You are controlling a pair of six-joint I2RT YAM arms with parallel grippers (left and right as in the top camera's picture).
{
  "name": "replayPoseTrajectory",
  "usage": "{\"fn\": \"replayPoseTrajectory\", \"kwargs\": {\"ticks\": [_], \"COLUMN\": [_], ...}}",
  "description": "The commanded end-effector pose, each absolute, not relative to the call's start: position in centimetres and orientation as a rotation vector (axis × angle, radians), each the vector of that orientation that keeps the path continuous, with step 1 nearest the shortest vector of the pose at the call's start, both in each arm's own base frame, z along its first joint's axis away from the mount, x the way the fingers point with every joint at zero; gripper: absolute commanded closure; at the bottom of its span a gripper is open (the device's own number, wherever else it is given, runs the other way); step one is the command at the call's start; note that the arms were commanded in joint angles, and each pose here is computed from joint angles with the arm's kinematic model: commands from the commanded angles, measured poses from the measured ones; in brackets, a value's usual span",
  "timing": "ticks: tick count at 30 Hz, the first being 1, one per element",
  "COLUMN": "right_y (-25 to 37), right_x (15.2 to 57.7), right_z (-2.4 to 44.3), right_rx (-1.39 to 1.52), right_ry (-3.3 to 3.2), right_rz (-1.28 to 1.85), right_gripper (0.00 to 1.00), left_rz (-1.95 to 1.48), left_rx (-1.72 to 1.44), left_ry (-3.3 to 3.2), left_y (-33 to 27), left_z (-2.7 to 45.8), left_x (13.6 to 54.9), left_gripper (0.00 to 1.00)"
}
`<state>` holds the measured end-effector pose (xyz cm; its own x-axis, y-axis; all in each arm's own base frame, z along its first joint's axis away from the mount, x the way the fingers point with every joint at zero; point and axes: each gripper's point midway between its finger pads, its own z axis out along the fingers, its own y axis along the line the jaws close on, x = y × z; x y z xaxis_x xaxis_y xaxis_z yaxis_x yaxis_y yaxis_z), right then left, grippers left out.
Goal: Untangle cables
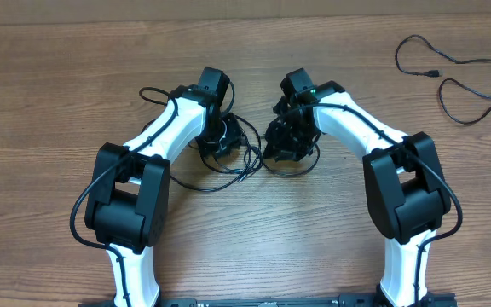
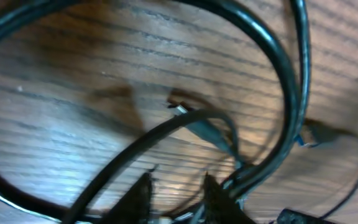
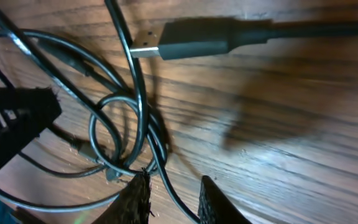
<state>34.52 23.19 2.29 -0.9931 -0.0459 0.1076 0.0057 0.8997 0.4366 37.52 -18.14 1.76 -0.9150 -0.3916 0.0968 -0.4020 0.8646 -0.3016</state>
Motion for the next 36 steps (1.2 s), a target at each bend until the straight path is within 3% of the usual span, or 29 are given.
{"fn": "replayPoseTrajectory", "kwargs": {"ticks": [1, 4, 14, 28, 36], "right_y": [23.8, 24.0, 23.9, 22.7, 21.6], "right_x": [34.1, 34.1, 34.3, 34.2, 33.4], "right_z": [2.8, 1.9, 1.2, 0.0, -0.5], "right_rx": [-0.085, -0.138, -0.13, -0.261, -0.331], "right_ry": [-2.952, -2.955, -2.987, -3.082, -3.137], "right_rz": [-0.705, -0.716, -0.694, -0.421, -0.188], "right_gripper": [0.75, 0.77, 0.81, 0.81, 0.82], "left_rz": [0.45, 0.478, 1.041, 0.728, 0.67], "left_rx": [0.496, 0.533, 0.213, 0.25, 0.272], "left_ry": [-3.053, -3.04, -2.905, -2.989, -2.923], "left_y": [-16.9, -16.1, -17.9, -21.1, -21.2], "left_z": [1.0, 1.1, 4.3, 1.3, -2.5], "left_x": [37.5, 37.9, 38.5, 37.1, 36.2], "left_gripper": [0.85, 0.95, 0.93, 0.8, 0.87]}}
